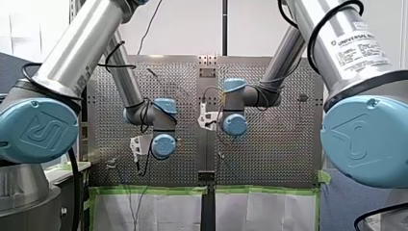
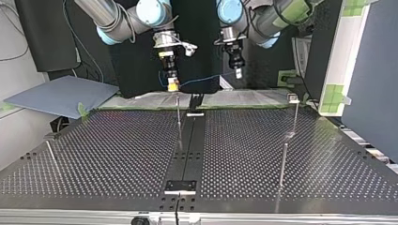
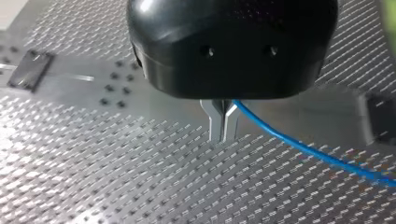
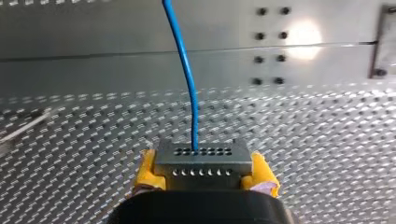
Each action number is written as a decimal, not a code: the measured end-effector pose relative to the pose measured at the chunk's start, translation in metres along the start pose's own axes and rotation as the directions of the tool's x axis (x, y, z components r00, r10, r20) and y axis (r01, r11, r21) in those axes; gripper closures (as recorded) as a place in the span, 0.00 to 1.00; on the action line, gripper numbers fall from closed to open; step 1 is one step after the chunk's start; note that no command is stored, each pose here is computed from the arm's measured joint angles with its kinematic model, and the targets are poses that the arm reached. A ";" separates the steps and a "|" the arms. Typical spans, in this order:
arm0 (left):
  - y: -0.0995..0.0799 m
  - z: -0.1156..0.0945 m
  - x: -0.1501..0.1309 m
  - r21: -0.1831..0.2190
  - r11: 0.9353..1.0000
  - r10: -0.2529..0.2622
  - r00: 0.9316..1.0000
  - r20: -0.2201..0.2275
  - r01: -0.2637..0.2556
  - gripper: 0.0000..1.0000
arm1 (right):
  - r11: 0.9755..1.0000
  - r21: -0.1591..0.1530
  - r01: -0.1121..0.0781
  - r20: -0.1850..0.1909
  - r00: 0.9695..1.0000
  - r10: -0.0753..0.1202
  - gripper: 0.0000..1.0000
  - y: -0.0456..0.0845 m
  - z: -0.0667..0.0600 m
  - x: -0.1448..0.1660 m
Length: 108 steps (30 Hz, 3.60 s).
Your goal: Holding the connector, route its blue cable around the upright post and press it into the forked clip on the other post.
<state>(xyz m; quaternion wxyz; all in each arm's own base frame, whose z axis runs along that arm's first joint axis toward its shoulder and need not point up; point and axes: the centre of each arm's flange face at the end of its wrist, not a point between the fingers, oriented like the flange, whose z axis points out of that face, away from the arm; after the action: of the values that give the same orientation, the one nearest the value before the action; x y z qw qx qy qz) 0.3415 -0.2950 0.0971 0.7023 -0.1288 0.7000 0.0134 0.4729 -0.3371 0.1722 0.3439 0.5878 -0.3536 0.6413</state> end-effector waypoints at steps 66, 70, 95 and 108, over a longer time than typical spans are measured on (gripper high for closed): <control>0.028 0.088 -0.419 -0.109 0.948 -0.232 0.885 0.405 0.298 0.92 | 0.949 0.313 -0.037 -0.136 0.987 0.083 1.00 -0.016 0.041 0.249; 0.032 0.089 -0.441 -0.095 0.950 -0.233 0.878 0.418 0.297 0.92 | 0.945 0.323 -0.047 -0.152 0.983 0.101 1.00 -0.018 0.048 0.256; 0.085 0.182 -0.419 -0.153 0.970 -0.143 0.953 0.266 0.188 0.92 | 0.937 0.347 -0.045 -0.194 0.974 0.118 1.00 -0.034 0.082 0.266; 0.089 0.220 -0.382 -0.079 0.983 -0.144 0.967 0.210 0.164 0.92 | 0.936 0.350 -0.044 -0.200 0.972 0.121 1.00 -0.039 0.098 0.254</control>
<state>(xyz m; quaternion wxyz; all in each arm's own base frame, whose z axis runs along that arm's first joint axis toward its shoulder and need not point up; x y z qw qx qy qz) 0.5322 -0.1031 0.4566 0.7621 -0.2142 0.6109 0.0053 0.5377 -0.3950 0.4331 0.2456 0.5492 -0.2209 0.7676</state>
